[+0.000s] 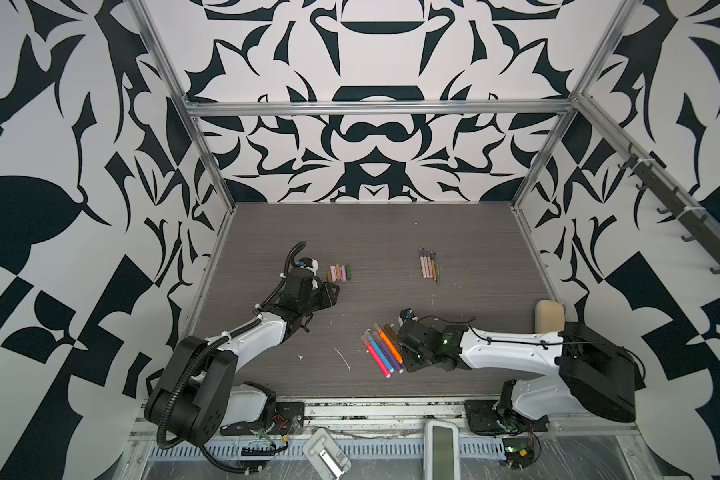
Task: Open the pen caps
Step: 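Grasp the brown capped pen with the right gripper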
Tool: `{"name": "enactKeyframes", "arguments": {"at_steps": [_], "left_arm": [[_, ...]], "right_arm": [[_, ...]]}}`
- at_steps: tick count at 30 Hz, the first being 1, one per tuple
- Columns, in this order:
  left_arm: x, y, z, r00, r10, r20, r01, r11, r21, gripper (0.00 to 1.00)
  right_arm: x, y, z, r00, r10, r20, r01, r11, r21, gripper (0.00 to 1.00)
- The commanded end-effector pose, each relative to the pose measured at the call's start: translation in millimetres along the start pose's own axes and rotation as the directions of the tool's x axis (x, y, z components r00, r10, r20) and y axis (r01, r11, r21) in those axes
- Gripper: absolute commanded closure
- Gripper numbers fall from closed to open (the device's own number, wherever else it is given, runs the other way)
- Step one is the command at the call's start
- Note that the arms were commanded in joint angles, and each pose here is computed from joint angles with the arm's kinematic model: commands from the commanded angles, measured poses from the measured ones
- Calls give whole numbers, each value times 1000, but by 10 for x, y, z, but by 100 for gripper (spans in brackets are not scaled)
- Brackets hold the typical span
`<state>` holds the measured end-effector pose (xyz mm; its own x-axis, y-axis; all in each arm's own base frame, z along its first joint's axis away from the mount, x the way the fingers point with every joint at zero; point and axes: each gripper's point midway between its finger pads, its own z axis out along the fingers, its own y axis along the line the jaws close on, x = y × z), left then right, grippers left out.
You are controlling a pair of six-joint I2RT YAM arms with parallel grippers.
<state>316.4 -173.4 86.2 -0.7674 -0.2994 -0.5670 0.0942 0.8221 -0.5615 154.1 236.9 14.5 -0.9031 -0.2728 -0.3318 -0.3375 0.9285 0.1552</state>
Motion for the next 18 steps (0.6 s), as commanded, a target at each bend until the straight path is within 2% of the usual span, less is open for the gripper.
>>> {"name": "enactKeyframes", "arguments": {"at_steps": [1, 2, 6, 11, 15, 18], "left_arm": [[-58, -15, -1, 1000, -6, 11, 6, 1000, -2, 55], [-58, -14, -1, 1000, -6, 11, 6, 1000, -3, 55], [-56, -13, 2, 1000, -8, 9, 8, 1000, -1, 54], [-57, -21, -8, 1000, -5, 12, 5, 1000, 6, 53], [-58, -64, -26, 1000, 5, 15, -6, 999, 33, 54], [-50, -132, -68, 1000, 13, 24, -15, 997, 74, 54]], "right_arm": [[140, -43, 85, 997, -16, -70, 17, 1000, 25, 80], [135, -44, 86, 997, -15, -69, 17, 999, 27, 84], [68, -68, 38, 999, -17, -45, 19, 999, 43, 87], [-227, -41, -139, 997, -68, 23, 66, 996, 61, 89], [-501, 129, -258, 992, -121, 42, 119, 992, 44, 91], [-680, 369, -322, 990, -135, 51, 136, 991, -18, 91]]}}
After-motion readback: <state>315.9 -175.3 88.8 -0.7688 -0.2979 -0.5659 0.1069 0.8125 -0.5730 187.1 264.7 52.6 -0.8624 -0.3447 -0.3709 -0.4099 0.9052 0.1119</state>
